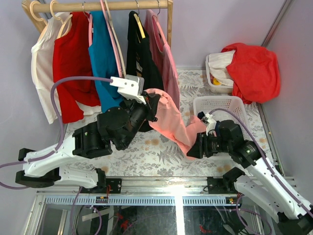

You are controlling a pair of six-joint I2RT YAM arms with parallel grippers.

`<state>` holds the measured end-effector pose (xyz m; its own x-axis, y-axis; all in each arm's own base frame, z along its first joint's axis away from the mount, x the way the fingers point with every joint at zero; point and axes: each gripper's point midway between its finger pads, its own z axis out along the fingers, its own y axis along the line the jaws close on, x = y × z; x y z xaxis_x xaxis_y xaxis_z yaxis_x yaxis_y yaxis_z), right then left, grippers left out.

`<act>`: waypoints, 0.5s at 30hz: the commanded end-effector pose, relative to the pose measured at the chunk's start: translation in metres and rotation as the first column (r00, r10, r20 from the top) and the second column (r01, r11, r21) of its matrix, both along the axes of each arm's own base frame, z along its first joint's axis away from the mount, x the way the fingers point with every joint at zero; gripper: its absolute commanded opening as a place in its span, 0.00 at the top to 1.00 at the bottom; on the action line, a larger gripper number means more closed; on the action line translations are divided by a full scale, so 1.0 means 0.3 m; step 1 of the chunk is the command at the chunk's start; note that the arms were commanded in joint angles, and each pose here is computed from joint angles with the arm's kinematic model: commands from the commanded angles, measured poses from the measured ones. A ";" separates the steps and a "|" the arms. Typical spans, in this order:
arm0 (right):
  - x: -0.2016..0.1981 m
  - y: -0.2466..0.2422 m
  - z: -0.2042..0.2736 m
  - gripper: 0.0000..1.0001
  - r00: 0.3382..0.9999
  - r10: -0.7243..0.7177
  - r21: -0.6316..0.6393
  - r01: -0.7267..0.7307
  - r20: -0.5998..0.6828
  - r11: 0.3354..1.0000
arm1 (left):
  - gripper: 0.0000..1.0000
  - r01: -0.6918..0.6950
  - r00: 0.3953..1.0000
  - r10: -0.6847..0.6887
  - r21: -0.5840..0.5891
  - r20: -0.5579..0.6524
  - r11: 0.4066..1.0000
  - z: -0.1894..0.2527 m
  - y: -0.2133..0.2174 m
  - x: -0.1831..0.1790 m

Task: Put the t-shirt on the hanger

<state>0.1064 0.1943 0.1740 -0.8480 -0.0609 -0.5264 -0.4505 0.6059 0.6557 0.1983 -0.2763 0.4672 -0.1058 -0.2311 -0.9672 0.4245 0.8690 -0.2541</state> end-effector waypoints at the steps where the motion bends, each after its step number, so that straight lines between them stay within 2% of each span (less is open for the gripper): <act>1: 0.021 0.016 0.003 0.45 0.999 0.007 -0.014 -0.007 0.037 1.000 | 1.00 -0.043 0.998 0.045 -0.039 0.042 0.998 0.090 0.038 0.020; 5: 0.041 0.015 -0.037 0.42 0.998 -0.008 -0.086 0.013 0.057 0.996 | 1.00 -0.047 0.997 0.050 -0.048 0.056 0.998 0.111 0.045 0.026; 11: 0.103 0.024 -0.053 0.28 0.987 -0.057 -0.168 0.083 0.151 0.982 | 1.00 -0.042 0.996 0.045 -0.044 0.074 0.998 0.150 0.037 0.030; 15: 0.136 0.041 -0.049 0.26 0.967 -0.069 -0.206 0.122 0.244 0.971 | 1.00 -0.039 0.996 0.042 -0.041 0.079 0.998 0.161 0.032 0.031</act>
<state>0.1206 0.2002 0.1405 -0.8063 -0.1591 -0.5697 -0.4842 0.7306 0.4813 0.2058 -0.2752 0.4894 -0.0621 -0.2215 -0.9732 0.4141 0.8814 -0.2270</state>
